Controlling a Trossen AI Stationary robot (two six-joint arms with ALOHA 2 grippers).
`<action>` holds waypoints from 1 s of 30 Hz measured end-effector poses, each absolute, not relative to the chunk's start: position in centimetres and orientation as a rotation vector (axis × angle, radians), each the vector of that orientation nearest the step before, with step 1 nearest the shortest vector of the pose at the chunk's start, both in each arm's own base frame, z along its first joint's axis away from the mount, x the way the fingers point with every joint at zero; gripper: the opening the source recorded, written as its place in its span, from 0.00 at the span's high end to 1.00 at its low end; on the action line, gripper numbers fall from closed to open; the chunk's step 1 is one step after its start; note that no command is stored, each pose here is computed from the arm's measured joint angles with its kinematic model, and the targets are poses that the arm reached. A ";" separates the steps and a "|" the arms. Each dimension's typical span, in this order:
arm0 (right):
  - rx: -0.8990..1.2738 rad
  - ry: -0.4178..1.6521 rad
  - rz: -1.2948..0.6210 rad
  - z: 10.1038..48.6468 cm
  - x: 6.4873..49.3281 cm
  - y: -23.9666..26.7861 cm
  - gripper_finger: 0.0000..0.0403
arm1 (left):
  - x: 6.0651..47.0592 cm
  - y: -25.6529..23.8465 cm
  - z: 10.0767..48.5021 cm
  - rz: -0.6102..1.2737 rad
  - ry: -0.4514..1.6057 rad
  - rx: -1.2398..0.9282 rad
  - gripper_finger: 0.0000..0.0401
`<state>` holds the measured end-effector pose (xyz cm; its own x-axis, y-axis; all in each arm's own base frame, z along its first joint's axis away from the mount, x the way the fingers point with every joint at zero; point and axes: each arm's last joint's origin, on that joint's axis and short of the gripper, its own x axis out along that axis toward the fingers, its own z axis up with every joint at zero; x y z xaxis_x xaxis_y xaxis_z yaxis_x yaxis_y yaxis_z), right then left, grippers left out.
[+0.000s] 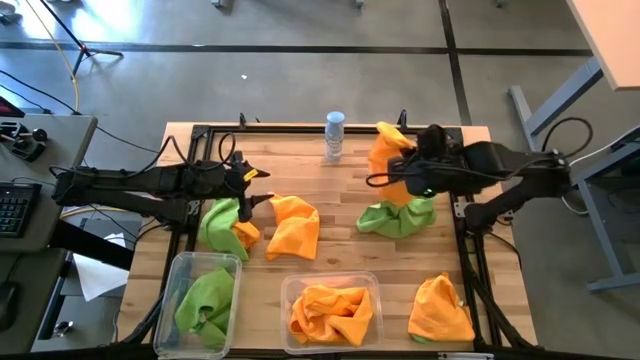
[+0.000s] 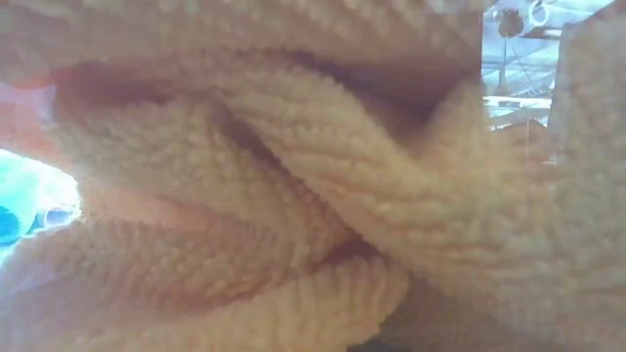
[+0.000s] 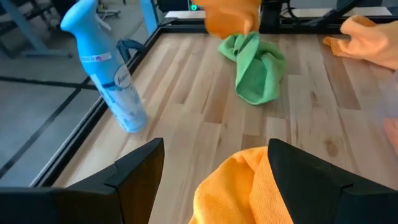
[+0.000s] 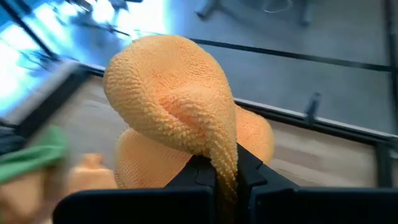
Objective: Sort microfiber towel by color & place in baskets
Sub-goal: Put the orange microfiber towel into the right transparent bin
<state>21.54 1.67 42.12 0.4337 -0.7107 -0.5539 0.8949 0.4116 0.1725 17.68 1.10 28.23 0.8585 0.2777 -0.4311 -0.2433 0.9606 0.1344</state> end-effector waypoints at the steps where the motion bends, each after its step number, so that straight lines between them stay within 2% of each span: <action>1: 0.492 0.407 -1.031 42.6 21.4 2.1 1.00 | 17.7 1.1 28.3 0.271 0.461 0.084 0.32; 10: 0.473 0.206 -0.914 45.3 23.1 7.4 1.00 | 17.6 1.1 28.4 0.265 0.458 0.111 0.32; 20: 0.396 0.053 -0.728 50.6 26.2 14.6 1.00 | 16.5 0.8 28.3 0.253 0.496 0.091 0.32; 24: 0.418 -0.054 -0.633 51.5 26.0 18.2 1.00 | 16.0 0.3 28.6 0.226 0.472 0.082 0.32; 30: 0.431 -0.156 -0.647 52.4 25.3 24.9 1.00 | 15.5 -0.8 28.9 0.173 0.447 0.032 0.32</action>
<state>25.27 24.93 52.45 0.7900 -0.6131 0.0080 0.5491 0.7133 0.4355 15.49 -0.76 28.87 0.8874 0.1730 -0.4274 -0.1591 0.9849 0.0684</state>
